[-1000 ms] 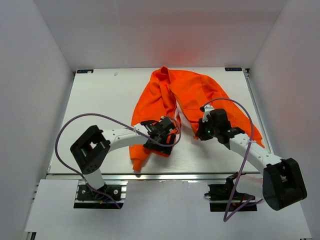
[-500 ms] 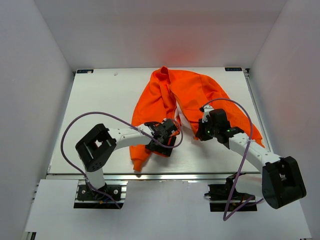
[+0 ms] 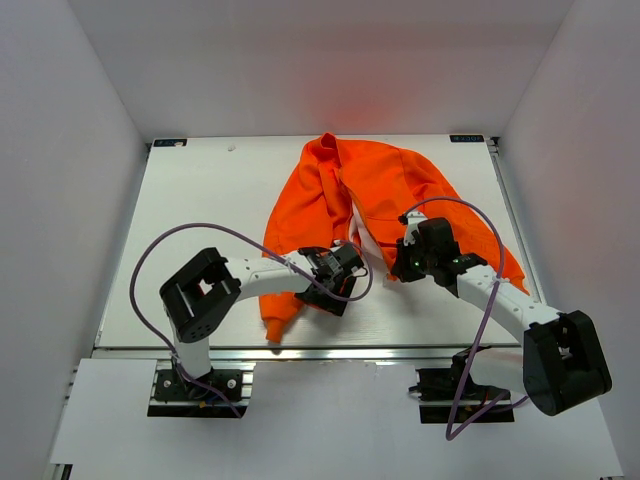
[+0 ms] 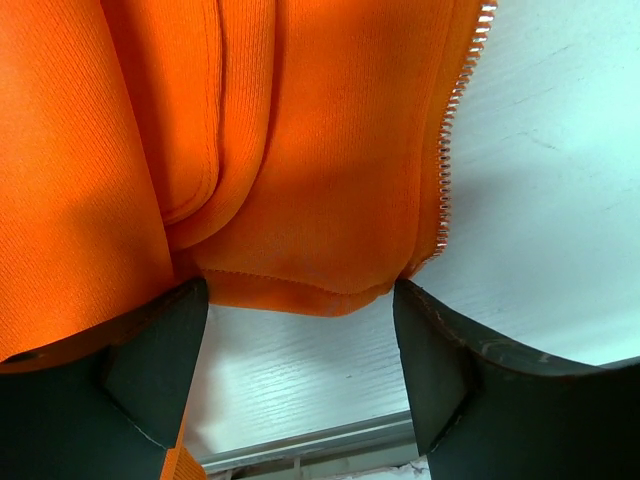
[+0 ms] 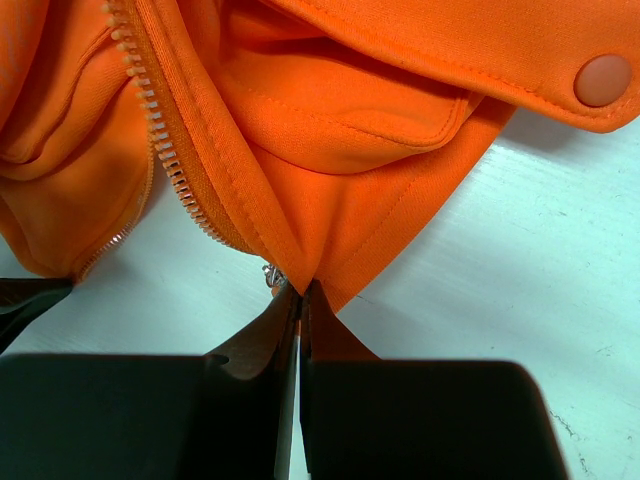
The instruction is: Zip up the jacket
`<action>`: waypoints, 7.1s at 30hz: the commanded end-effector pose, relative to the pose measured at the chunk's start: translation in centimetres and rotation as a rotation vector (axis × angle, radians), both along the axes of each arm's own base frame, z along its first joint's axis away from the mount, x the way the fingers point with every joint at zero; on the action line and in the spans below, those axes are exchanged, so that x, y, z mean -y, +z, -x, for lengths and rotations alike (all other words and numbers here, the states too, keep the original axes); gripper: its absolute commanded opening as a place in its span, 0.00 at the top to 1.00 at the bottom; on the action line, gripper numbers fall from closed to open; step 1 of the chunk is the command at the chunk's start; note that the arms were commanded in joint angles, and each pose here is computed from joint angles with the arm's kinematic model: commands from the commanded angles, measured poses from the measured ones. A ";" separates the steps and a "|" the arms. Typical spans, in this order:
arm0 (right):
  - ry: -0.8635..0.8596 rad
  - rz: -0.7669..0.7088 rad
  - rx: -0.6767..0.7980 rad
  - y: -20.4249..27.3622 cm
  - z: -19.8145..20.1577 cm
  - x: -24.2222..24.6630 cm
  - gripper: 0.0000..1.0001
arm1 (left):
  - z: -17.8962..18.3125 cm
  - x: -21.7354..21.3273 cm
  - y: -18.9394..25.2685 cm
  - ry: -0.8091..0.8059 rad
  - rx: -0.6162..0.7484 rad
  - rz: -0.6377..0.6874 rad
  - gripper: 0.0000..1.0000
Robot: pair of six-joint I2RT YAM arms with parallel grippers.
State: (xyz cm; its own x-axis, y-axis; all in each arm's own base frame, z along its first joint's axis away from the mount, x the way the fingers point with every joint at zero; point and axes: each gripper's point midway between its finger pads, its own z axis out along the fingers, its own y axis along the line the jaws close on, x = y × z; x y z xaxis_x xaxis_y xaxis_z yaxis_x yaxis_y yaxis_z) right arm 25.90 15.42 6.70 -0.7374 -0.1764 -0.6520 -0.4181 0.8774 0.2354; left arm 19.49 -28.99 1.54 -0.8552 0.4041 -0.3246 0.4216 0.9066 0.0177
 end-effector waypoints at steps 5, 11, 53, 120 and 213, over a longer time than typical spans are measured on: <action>0.006 -0.006 0.002 0.5 0.1 0.0 1.00 | 0.0 -0.2 -2.0 -0.006 -0.013 -0.048 0.21; 0.006 -0.003 0.000 0.4 0.2 0.0 1.00 | 0.9 0.8 -0.4 -0.064 -0.038 0.040 0.22; 0.009 0.001 -0.017 0.1 0.4 0.0 1.00 | -1.3 2.1 1.8 -0.003 -0.004 0.186 0.20; 0.295 -0.361 0.088 5.2 4.0 -5.5 1.00 | -1.8 7.2 12.9 -0.088 0.243 0.500 1.00; 0.260 -0.796 0.478 15.7 4.8 -6.7 1.00 | -1.6 9.0 19.7 0.104 0.443 0.960 1.00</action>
State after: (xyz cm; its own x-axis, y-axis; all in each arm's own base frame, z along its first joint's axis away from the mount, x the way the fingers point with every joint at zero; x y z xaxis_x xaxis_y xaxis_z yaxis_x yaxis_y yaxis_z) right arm 21.09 21.96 18.88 -0.4663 0.2540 -0.8474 -0.7218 0.4445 0.5305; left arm 21.96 -36.68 19.41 -0.5944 -0.2571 -0.7620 0.4325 0.6966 -0.5725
